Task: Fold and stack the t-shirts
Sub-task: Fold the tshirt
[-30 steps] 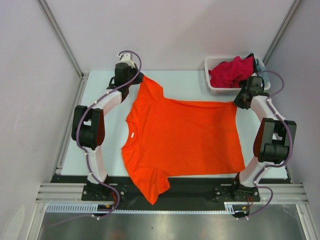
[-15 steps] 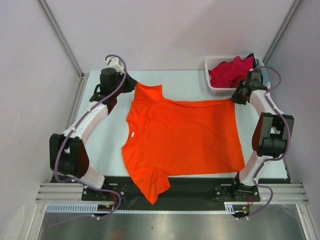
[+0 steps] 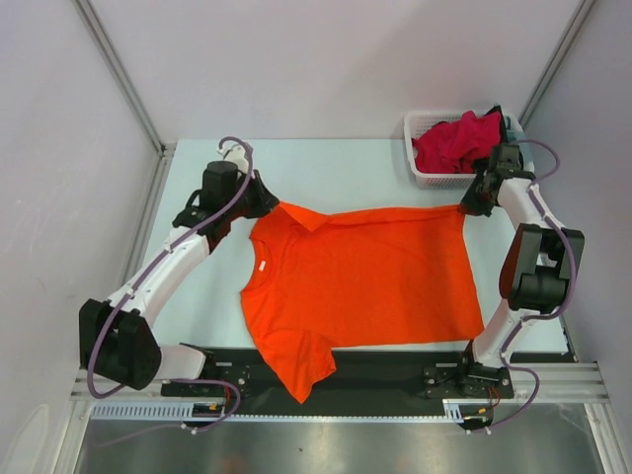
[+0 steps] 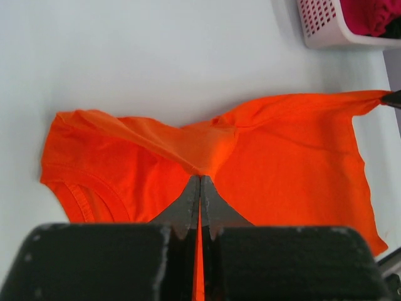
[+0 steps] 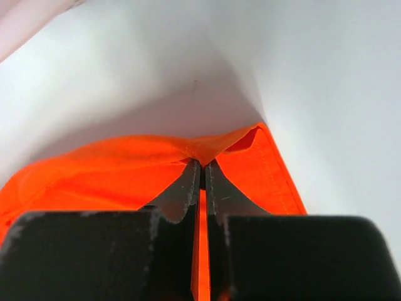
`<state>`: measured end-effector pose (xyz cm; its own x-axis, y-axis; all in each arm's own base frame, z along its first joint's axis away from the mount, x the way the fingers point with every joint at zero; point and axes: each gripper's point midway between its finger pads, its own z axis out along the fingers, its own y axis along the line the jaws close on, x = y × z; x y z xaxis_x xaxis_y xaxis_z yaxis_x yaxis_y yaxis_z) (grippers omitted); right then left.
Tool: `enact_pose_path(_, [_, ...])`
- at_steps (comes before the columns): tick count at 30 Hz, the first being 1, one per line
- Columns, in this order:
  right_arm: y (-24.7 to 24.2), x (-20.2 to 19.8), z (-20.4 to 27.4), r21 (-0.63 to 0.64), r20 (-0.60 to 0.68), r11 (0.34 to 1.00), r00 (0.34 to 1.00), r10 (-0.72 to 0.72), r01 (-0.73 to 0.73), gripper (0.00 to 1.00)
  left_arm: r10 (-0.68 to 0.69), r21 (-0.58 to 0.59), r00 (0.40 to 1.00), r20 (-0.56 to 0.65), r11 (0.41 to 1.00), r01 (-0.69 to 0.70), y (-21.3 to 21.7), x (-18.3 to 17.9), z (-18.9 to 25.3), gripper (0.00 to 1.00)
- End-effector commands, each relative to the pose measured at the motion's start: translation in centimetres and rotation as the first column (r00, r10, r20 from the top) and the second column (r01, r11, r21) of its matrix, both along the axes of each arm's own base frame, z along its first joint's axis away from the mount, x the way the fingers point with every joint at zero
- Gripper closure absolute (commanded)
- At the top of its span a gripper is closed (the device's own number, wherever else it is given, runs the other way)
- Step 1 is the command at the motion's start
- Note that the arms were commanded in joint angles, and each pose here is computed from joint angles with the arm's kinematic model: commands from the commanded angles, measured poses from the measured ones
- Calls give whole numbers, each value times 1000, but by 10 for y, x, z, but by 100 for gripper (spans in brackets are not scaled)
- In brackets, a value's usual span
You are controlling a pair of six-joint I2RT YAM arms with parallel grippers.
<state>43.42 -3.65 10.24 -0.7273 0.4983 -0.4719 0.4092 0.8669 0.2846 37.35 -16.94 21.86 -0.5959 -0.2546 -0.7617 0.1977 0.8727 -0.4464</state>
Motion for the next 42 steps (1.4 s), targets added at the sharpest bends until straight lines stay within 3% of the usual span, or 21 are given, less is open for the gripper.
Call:
enact_pose_path(1, [-16,-2,31,-22,51,999,998,-36,37,96,0,-26,1000,-12,1000,-1,1,-19,8,100])
enact_pose_path(7, [-15,-3,22,1,-7,1000,1000,3,-3,85,67,51,997,-49,997,-65,24,-38,4,100])
enact_pose_path(9, [-17,-6,22,-5,-18,1000,1000,2,-2,87,48,51,996,-81,998,-44,23,-47,-1,100])
enact_pose_path(12, [-17,-10,23,-7,-20,1000,1000,10,-10,100,32,38,991,-133,999,-27,22,-63,-17,100])
enact_pose_path(19, [-11,-26,9,19,-61,1000,998,17,-16,100,63,10,983,-172,998,-62,28,-86,-38,100])
enact_pose_path(42, [-18,-54,-33,-25,-197,1000,980,-15,11,99,90,31,945,-314,996,-85,34,-110,-90,100])
